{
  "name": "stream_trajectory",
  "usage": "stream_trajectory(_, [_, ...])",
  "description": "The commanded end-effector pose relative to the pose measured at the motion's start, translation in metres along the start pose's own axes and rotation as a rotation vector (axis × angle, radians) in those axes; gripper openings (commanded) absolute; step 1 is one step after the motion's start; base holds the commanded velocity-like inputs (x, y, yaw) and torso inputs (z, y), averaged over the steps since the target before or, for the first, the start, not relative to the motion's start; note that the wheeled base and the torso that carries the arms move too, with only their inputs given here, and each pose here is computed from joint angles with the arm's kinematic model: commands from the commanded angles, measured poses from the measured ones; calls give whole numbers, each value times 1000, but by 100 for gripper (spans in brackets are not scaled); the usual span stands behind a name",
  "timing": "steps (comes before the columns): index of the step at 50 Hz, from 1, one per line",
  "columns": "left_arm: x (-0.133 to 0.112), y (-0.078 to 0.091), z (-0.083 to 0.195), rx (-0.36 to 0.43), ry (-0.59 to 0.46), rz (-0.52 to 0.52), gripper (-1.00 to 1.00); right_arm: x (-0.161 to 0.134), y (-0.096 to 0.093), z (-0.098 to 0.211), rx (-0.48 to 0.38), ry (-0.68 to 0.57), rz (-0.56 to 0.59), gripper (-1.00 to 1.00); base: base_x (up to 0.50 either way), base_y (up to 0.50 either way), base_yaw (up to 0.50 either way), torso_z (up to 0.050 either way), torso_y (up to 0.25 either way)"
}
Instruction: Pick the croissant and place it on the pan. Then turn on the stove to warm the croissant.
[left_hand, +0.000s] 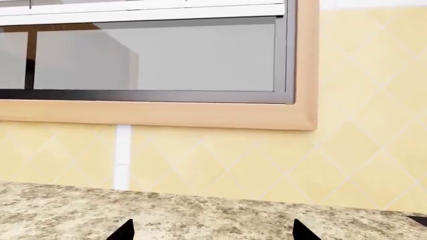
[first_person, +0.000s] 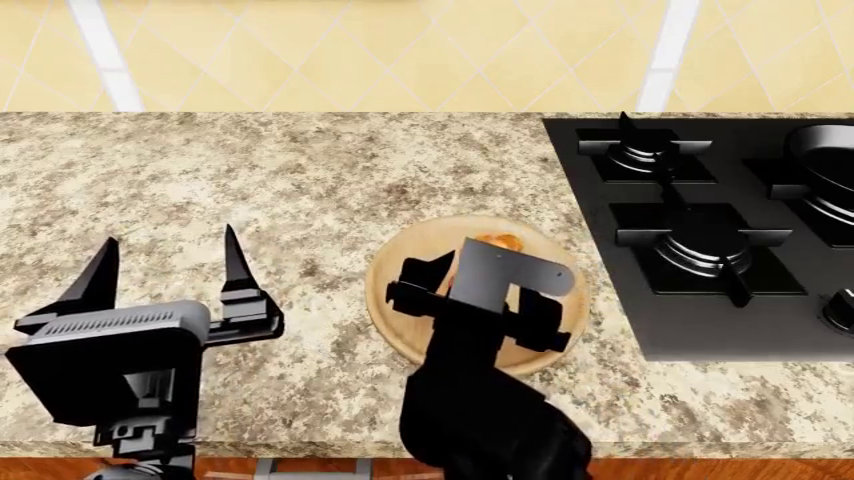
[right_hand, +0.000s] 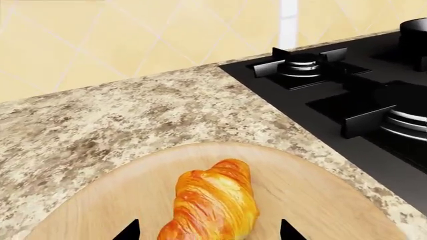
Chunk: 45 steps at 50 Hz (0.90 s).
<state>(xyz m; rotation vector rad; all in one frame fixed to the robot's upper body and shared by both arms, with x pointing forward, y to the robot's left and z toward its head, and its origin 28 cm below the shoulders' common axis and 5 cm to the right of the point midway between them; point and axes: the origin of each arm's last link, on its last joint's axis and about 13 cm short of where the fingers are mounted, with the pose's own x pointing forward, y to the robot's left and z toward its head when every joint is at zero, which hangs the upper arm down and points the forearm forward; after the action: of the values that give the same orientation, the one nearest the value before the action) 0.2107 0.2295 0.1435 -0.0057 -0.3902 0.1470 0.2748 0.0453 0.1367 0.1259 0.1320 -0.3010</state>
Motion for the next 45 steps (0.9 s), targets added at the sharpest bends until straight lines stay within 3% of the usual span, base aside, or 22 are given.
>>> stream_trajectory(1, [1,0,-2,2,6,2,100,1,1,-3,-14,71,-12,100,0,0,0,0,0])
stream_trajectory(17, [1,0,-3,5,7,5,100,-1,3,-4,-60,91,19,100,0,0,0,0,0])
stream_trajectory(18, [1,0,-3,5,7,5,100,-1,4,-5,-61,95,36,-100,0,0,0,0,0])
stream_trajectory(37, [0,0,-4,10,6,9,100,-3,4,-3,-53,69,58,-100,0,0,0,0,0])
stream_trajectory(38, [0,0,-4,9,6,8,100,2,-1,6,-38,-72,70,-100,0,0,0,0,0])
stream_trajectory(43, [0,0,-4,9,8,6,100,-2,-5,13,29,-105,190,-100,0,0,0,0,0])
stream_trajectory(45, [0,0,-4,7,8,7,100,-2,-6,13,13,-132,200,-100,0,0,0,0,0])
